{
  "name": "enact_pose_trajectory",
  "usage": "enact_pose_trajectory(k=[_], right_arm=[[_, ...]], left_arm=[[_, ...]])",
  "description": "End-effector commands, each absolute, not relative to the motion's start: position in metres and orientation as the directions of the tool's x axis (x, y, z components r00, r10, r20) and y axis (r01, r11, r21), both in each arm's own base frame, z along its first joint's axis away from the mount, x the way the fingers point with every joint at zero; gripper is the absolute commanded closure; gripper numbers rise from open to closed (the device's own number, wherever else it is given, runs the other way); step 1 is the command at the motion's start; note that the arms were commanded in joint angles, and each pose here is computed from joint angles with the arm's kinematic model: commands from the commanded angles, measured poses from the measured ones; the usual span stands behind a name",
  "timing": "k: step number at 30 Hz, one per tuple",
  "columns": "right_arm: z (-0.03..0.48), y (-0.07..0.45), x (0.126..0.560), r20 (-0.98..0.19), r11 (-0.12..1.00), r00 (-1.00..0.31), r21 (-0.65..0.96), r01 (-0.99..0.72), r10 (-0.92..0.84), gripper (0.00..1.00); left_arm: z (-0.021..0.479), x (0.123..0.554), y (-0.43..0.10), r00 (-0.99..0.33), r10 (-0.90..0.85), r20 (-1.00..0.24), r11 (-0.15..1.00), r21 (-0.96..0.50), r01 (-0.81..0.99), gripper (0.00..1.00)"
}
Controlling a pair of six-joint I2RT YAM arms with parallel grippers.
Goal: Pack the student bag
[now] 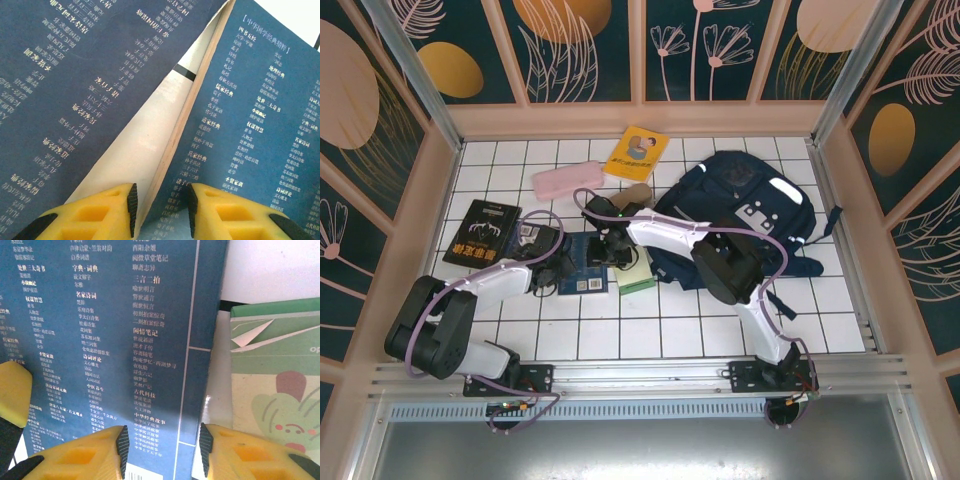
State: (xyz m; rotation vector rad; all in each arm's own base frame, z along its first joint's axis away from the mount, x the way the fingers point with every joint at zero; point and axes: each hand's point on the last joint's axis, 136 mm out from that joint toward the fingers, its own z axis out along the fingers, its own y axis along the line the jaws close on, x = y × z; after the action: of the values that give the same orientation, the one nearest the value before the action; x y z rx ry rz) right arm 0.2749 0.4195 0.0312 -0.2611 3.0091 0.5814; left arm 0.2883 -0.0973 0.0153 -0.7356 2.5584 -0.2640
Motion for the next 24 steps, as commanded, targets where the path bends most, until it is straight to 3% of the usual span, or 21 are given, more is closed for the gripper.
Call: enact_pose_trajectory(k=[1, 7, 13, 18, 24], right_arm=[[0.005, 0.392, 0.268, -0.041, 0.956, -0.991, 0.26, -0.137, -0.131, 0.54], [-0.005, 0.391, 0.269, -0.031, 0.959, -0.991, 0.249, -0.133, -0.13, 0.54], [0.008, 0.418, 0.273, -0.041, 0.893, -0.988, 0.425, -0.149, -0.146, 0.54], [0.039, 0.448, 0.274, -0.05, 0.774, -0.985, 0.612, -0.162, -0.166, 0.54], [0.045, 0.439, 0.281, -0.092, 0.837, -0.985, 0.519, -0.171, -0.145, 0.54]], left_arm=[[-0.01, 0.253, -0.08, -0.799, -0.519, -0.303, 0.855, -0.185, -0.485, 0.66], [-0.011, 0.251, -0.085, -0.808, -0.514, -0.289, 0.857, -0.209, -0.471, 0.67], [-0.022, 0.245, -0.096, -0.823, -0.518, -0.232, 0.849, -0.256, -0.462, 0.72], [-0.024, 0.242, -0.101, -0.826, -0.522, -0.213, 0.842, -0.282, -0.46, 0.73], [-0.018, 0.244, -0.1, -0.821, -0.525, -0.225, 0.84, -0.287, -0.459, 0.73]])
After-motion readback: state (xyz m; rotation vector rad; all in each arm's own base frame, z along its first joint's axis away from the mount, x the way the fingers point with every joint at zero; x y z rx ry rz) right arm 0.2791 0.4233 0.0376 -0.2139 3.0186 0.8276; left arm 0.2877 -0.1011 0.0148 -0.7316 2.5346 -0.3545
